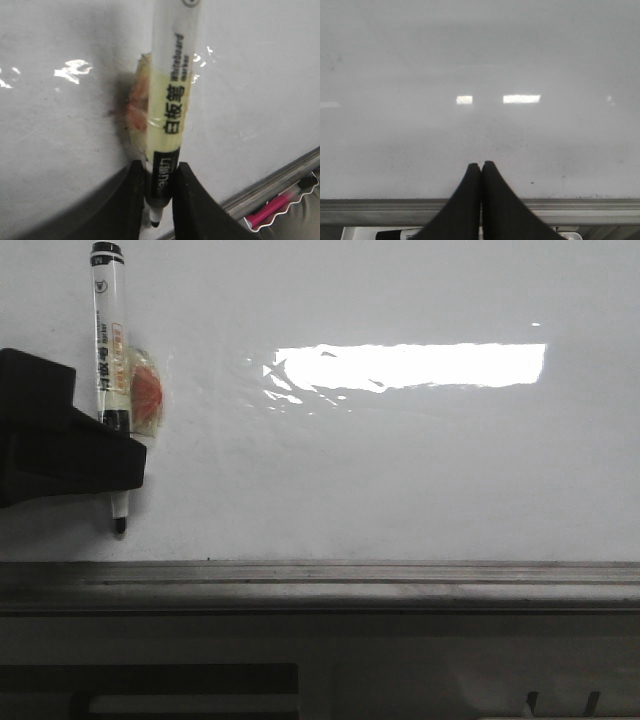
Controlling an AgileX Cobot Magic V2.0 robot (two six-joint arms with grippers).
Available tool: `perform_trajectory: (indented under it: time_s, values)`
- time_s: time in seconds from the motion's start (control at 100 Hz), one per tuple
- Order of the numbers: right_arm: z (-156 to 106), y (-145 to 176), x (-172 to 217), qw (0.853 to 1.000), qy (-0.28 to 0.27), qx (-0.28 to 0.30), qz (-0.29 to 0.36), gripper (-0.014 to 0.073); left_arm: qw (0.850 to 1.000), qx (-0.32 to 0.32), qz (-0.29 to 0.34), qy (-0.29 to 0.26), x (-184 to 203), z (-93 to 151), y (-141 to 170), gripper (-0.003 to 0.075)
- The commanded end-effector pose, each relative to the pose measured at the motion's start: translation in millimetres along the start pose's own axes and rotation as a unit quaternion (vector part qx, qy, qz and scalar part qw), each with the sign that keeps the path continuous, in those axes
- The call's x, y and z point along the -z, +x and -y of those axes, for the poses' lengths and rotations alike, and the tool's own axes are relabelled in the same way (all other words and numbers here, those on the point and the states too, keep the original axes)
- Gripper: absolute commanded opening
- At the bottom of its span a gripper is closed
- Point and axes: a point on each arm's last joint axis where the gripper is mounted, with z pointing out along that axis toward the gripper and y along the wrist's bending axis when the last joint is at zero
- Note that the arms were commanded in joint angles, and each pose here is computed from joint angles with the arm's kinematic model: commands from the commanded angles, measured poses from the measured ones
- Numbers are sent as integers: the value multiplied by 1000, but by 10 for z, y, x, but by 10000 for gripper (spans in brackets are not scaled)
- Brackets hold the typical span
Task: Write number 6 on whiteboard
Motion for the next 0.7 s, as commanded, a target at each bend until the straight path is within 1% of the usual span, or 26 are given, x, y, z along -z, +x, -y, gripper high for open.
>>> perform_trajectory:
  time_s: [0.0, 0.12, 0.23, 0.36, 0.49, 0.56, 0.69]
  values:
    - [6, -186, 34, 999, 4, 4, 51, -63, 1000, 16, 22, -5, -22, 0, -76, -21]
    - [5, -186, 34, 999, 4, 3, 51, -63, 1000, 17, 23, -4, -18, 1, -78, -21]
    - [-20, -197, 39, 999, -11, 5, 53, -63, 1000, 9, 25, -1, -3, 7, -84, -21]
    - [-68, -224, 59, 996, -38, 50, 56, -63, 999, -16, 31, 12, 67, 34, -112, -21]
    - [-125, -279, 73, 995, -70, 54, 46, -63, 998, -39, 43, 26, 169, 61, -150, -21]
    - [-172, -318, 57, 993, -93, 56, 37, -63, 996, -61, 48, 34, 222, 79, -164, -21]
    - [-312, -425, 16, 984, -154, 91, 24, -63, 988, -135, 56, 54, 294, 141, -171, -21]
